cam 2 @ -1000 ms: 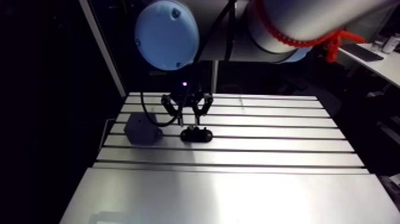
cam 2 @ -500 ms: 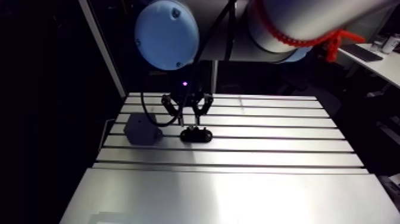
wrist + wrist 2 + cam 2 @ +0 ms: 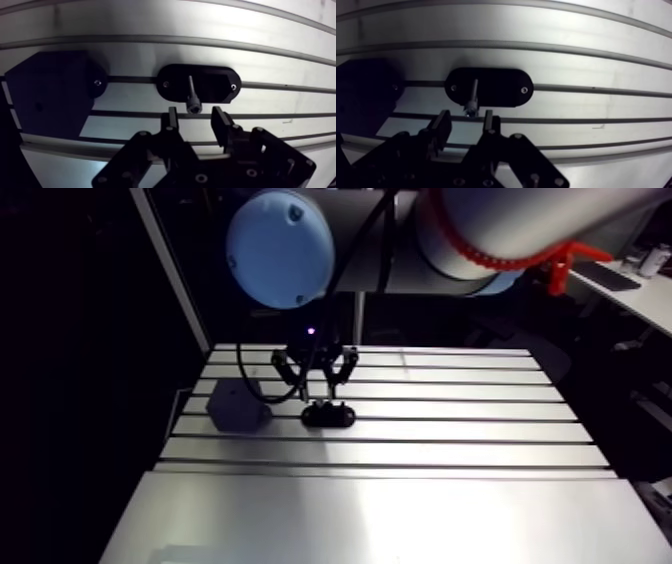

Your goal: Pick up the M10 bolt and insert it into the hole until fully seated.

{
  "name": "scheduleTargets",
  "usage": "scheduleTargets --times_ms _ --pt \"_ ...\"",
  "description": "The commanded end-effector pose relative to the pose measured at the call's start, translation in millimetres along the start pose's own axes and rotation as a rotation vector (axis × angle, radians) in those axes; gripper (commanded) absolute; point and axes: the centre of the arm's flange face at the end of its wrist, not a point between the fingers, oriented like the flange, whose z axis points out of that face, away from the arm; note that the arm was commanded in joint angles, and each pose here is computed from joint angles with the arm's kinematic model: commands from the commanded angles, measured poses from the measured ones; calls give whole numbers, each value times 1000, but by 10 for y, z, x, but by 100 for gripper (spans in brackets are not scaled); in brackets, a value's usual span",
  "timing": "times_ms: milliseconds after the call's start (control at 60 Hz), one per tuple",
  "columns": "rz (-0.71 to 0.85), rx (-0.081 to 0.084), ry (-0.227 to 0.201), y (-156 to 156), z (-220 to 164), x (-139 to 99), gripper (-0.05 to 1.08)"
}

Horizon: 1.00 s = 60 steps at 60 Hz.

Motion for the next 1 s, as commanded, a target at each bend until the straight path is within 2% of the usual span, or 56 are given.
scheduleTargets --times_ms 17,350,1000 --pt "0 1 -8 7 38 -18 52" --pt "0 1 10 7 40 9 54" --pt "-4 -1 10 -16 86 27 54"
